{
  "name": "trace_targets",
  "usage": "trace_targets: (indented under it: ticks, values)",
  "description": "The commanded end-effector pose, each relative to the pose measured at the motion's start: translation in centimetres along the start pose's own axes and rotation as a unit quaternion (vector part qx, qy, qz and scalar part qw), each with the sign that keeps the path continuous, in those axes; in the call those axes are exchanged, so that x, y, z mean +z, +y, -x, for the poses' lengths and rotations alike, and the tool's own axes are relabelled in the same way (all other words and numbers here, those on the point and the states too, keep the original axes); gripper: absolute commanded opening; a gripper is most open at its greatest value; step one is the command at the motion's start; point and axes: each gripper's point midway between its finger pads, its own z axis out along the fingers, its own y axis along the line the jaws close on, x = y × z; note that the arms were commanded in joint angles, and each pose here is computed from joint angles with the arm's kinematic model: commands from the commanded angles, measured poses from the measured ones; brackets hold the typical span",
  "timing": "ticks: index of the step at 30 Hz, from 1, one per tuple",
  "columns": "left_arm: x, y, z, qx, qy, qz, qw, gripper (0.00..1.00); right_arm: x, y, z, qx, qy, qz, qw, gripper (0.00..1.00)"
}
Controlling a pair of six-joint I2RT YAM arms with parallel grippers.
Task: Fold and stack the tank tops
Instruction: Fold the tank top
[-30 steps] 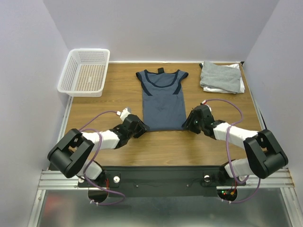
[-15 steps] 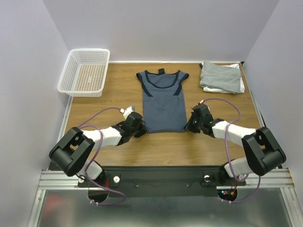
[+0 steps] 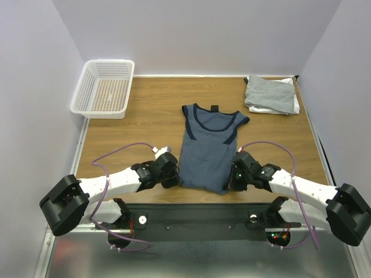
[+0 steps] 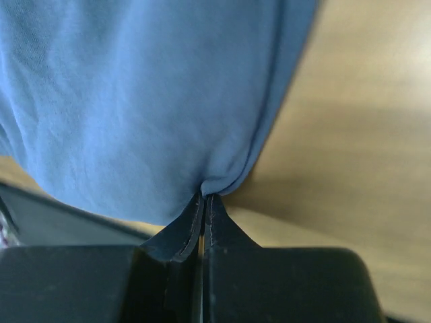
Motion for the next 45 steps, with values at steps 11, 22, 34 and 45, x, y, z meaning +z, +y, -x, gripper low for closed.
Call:
trace_targets:
  ticks: [11,22,34,45]
  values:
    - [-4.8,5.7,-4.1,0.002,0.064,0.123,0.99,0.0,-3.7,-3.0,-7.9,0.043,0.108,-0.069,0.991,0.0]
    - [-9.8,-3.7,2.5,0.096,-0.014,0.03,0.995,0.39,-6.5,2.4,2.7,-0.025,-0.056,-0.103,0.993,0.72]
    - [-4.9,-14.7,10.4,0.146,-0.096,-0.1,0.98,0.35,-5.6,-2.1,23.9,0.087,-0.226,-0.097,0.965,0.53]
    - [8.5,-27.3,16.9,0.203,-0.115,-0.201,0.951,0.19,-5.9,-7.6,30.4,0.153,-0.294,-0.113,0.937,0.5]
